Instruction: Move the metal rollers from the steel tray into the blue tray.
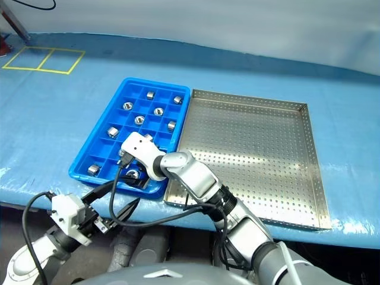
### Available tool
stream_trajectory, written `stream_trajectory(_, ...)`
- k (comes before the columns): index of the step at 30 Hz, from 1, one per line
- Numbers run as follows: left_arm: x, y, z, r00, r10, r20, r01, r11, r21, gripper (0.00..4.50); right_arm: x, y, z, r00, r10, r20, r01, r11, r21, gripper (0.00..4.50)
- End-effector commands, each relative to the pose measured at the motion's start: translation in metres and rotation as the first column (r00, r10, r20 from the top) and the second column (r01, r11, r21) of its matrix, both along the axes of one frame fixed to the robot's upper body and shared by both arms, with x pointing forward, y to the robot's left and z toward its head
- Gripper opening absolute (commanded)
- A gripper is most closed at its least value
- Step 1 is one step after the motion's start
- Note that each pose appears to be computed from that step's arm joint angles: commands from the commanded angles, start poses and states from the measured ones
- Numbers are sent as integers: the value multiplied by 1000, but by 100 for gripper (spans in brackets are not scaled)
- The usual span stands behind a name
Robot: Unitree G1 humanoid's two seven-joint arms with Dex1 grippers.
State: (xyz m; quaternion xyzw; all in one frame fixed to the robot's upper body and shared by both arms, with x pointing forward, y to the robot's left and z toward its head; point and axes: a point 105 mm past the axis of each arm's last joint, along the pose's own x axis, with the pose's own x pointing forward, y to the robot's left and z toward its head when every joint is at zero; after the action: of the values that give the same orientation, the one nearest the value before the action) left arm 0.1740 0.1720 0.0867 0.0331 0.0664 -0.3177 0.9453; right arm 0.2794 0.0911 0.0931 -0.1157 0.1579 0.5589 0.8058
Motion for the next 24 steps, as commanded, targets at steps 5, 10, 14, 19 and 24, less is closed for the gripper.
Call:
stream_trajectory(5, 28, -36, 26, 977, -159, 143, 165, 986, -31, 450, 36, -85, 49, 839, -418, 347, 388, 908, 156, 448)
stream_trajectory(10, 52, -58, 39, 959, -221, 178, 232, 972, -42, 450, 26, -144, 38, 754, -554, 352, 532, 830, 167, 448)
stream_trajectory(14, 65, -76, 39, 944, -288, 161, 297, 954, -36, 450, 4, -180, 20, 742, -578, 341, 580, 808, 107, 448)
stream_trajectory(19, 67, -92, 34, 913, -393, 111, 396, 918, -3, 450, -31, -199, 3, 798, -531, 287, 550, 835, 14, 448)
stream_trajectory(24, 64, -95, 31, 891, -448, 75, 447, 894, 23, 450, -56, -202, -4, 834, -507, 219, 521, 854, -5, 448)
